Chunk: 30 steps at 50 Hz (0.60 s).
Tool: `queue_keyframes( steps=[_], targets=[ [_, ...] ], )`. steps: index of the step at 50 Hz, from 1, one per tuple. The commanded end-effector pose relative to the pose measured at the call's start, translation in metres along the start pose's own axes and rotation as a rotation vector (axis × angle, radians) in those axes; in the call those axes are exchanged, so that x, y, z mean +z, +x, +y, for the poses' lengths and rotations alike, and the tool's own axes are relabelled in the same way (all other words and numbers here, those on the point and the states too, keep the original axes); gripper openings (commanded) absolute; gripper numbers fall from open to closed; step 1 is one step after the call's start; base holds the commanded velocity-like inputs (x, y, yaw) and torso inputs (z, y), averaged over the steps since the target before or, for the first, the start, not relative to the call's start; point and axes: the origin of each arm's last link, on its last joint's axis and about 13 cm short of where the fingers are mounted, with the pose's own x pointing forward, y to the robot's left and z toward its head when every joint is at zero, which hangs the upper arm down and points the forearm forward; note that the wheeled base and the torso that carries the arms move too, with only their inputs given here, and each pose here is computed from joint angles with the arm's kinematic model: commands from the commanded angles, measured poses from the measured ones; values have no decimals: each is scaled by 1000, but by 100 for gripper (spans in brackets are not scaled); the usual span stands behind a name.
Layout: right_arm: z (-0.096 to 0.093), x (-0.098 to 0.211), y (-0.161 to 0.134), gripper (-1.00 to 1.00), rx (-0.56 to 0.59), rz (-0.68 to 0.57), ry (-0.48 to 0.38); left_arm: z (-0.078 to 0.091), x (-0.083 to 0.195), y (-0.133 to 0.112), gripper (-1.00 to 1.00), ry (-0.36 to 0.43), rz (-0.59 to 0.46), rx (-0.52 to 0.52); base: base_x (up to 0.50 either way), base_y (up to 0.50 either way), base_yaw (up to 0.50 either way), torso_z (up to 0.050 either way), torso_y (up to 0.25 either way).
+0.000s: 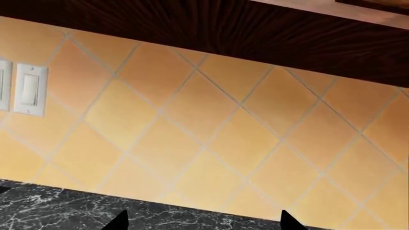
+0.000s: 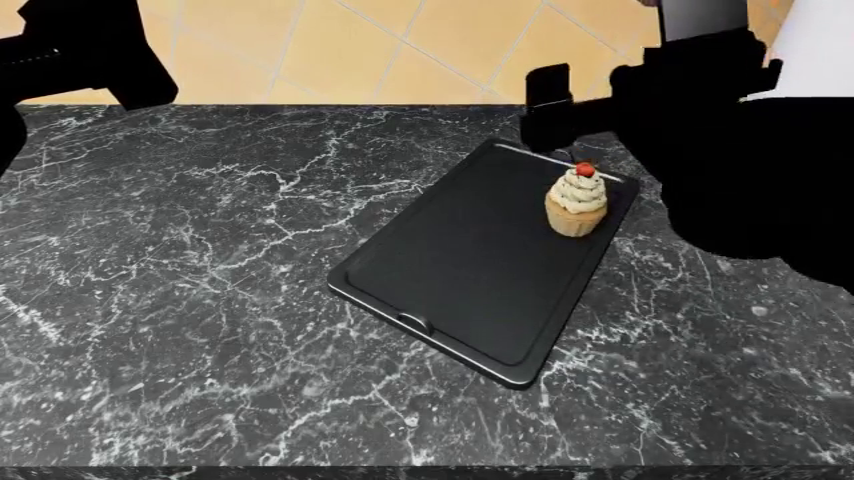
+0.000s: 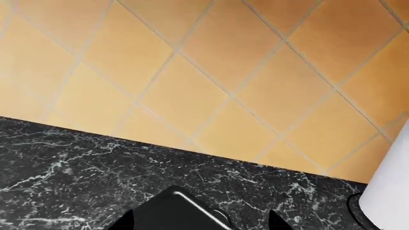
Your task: Pick up the bowl with cake and place it on the tray. Pick up the cupcake and place it on the tray.
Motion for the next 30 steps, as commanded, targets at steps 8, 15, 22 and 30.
queue_keyframes(
  steps=[8,15,22,30],
  targets=[
    [0,7,-101,100,-3,-230,-33,0,4,-4,100,-6,-14,-4,0,0,0,0,0],
    [-2,10,-135,100,-37,-310,-44,2,11,-7,100,-14,-34,-3,0,187,0,0,0],
    [-6,29,-157,100,-66,-397,-46,2,15,-10,100,-23,-45,-9,1,500,0,0,0],
    [-6,30,-159,100,-77,-403,-75,3,19,-12,100,-29,-58,-10,1,500,0,0,0]
  ],
)
